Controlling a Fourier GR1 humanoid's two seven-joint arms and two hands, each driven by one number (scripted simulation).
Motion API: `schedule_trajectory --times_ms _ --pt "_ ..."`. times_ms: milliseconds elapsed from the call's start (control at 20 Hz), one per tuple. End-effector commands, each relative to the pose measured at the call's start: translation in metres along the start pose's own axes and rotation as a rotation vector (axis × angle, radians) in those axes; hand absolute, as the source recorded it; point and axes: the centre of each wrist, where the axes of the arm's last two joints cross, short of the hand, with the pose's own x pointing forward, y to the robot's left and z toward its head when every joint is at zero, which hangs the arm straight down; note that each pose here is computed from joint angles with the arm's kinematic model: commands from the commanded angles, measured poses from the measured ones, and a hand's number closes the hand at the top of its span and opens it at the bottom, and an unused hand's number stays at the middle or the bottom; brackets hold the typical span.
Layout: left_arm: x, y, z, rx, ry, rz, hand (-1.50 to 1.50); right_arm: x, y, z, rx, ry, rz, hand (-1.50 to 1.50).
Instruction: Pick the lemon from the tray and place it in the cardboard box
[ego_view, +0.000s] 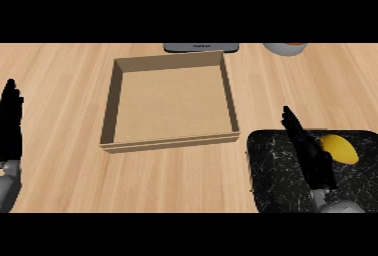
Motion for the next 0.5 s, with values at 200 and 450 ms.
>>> schedule_trajectory --times_ms 200,450 --pt "-0.004 -0.040 0.030 -0.246 -0.031 -0.003 0.00 0.085 -0.034 -0.039 0.341 -0.486 -0.237 -1.50" --pt "-0.007 -0.063 0.054 -0.372 0.018 0.049 0.00 0.027 -0.132 -0.046 0.023 -0.377 -0.053 -1.50"
